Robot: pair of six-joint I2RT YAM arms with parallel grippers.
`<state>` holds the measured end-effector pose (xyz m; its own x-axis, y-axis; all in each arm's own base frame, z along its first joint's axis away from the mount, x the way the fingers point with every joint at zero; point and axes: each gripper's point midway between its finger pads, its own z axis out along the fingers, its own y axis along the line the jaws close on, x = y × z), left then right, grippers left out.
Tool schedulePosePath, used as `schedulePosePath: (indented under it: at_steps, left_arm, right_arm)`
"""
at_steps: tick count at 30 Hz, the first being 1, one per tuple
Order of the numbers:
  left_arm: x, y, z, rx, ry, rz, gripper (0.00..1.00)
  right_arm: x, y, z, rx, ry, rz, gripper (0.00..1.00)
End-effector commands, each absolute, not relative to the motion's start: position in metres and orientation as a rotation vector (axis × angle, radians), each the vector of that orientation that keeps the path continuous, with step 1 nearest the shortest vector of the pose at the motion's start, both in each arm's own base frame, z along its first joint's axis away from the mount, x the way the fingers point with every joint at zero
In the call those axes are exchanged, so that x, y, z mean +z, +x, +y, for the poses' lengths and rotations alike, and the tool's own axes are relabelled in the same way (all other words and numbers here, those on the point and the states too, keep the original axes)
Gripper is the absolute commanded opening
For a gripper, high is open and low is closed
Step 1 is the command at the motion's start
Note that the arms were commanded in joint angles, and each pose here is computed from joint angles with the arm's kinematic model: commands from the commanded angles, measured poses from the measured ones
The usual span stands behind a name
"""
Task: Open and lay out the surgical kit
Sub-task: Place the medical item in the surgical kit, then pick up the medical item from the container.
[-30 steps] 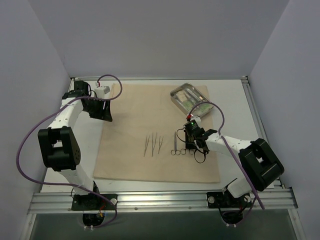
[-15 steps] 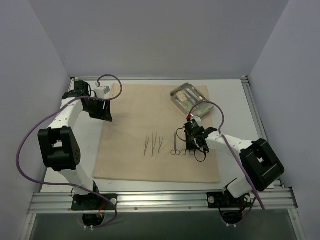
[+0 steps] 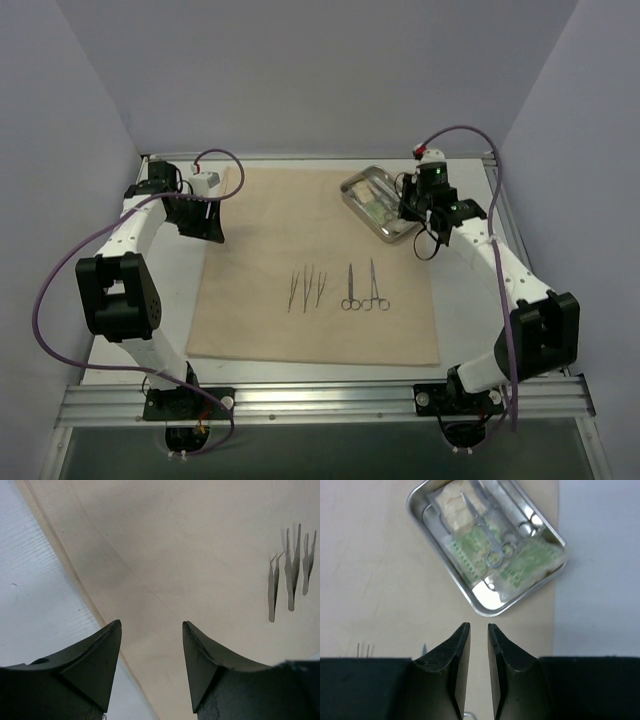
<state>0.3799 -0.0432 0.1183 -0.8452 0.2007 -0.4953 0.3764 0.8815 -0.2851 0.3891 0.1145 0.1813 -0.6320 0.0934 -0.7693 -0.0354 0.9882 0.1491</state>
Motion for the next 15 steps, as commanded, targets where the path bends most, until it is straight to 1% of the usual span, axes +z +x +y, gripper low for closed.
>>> schedulePosePath:
  at_steps: [1, 3, 4, 7, 8, 9, 10, 12, 15]
  left_arm:
    - [0.136, 0.388, -0.037, -0.471, 0.427, 2.533, 0.61]
    - [0.135, 0.388, -0.035, -0.456, 0.425, 2.539, 0.61]
    - [0.134, 0.388, -0.033, -0.443, 0.422, 2.544, 0.61]
    - [0.131, 0.389, -0.03, -0.421, 0.421, 2.557, 0.61]
    - [0.13, 0.39, -0.03, -0.417, 0.422, 2.559, 0.61]
    - [0.128, 0.389, -0.028, -0.413, 0.42, 2.567, 0.61]
    - [0.127, 0.39, -0.027, -0.407, 0.418, 2.569, 0.61]
    - [0.124, 0.391, -0.025, -0.398, 0.415, 2.581, 0.61]
    - [0.121, 0.392, -0.025, -0.4, 0.42, 2.588, 0.61]
  right_arm:
    - [0.172, 0.434, 0.112, 0.17, -0.135, 2.257, 0.18]
    - [0.169, 0.455, 0.109, 0.139, -0.21, 2.264, 0.19]
    - [0.165, 0.476, 0.115, 0.144, -0.229, 2.269, 0.2]
    - [0.148, 0.506, 0.119, 0.121, -0.347, 2.305, 0.24]
    - [0.143, 0.513, 0.12, 0.112, -0.383, 2.311, 0.25]
    - [0.12, 0.519, 0.121, 0.107, -0.404, 2.355, 0.25]
    - [0.126, 0.529, 0.121, 0.105, -0.409, 2.342, 0.25]
    - [0.104, 0.536, 0.119, 0.099, -0.428, 2.38, 0.25]
    - [0.088, 0.544, 0.121, 0.137, -0.437, 2.396, 0.25]
